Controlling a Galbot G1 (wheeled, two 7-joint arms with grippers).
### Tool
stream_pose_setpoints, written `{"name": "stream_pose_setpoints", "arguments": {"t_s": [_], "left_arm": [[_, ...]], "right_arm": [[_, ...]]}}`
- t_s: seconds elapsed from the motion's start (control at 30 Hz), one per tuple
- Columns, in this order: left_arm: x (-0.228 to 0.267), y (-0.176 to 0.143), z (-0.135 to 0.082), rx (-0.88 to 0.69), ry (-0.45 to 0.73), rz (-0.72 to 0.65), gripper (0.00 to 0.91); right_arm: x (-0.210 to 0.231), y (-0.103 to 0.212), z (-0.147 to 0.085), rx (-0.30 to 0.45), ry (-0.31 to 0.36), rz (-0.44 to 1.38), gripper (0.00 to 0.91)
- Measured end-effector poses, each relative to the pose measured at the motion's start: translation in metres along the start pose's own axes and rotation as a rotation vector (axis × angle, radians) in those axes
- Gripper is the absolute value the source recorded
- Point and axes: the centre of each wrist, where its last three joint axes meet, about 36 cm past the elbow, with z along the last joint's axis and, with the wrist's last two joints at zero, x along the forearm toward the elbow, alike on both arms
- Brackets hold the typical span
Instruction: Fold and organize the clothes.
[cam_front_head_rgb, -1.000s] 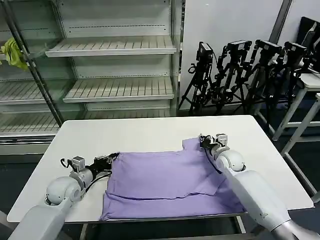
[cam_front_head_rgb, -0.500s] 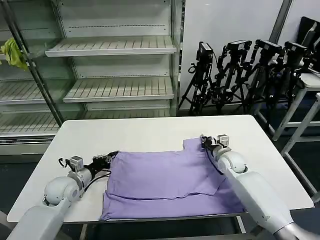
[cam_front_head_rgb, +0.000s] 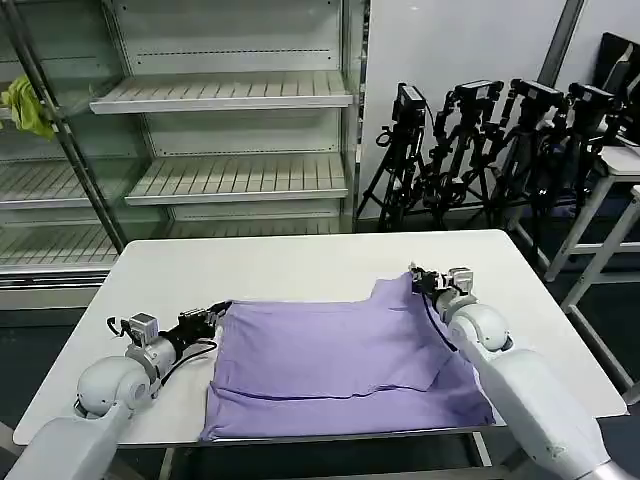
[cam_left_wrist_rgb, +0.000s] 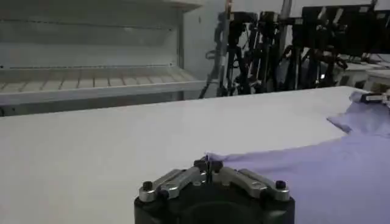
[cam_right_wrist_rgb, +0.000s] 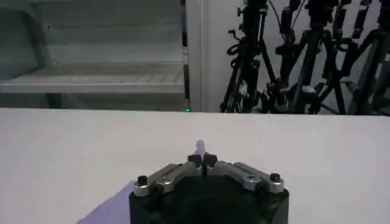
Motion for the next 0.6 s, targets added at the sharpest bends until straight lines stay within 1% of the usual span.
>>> {"name": "stream_pose_setpoints", "arguments": {"t_s": [0.4,0.43,0.6], "left_arm": [[0.027,-0.011,-0.008,-0.012,-0.031,0.017,0.071],[0.03,-0.011,-0.008,-0.013,-0.033,0.017,0.06],[0.046,-0.018,-0.011,-0.023,-0.046,0.024,0.071]], "right_arm": [[0.054,-0.007,-0.013,0.003,-0.067,-0.013,0.0],[0.059,-0.008,-0.014,0.005,-0.072,-0.015,0.0],[0.086,-0.005,-0.01,0.018,-0.086,-0.032,0.0]]}}
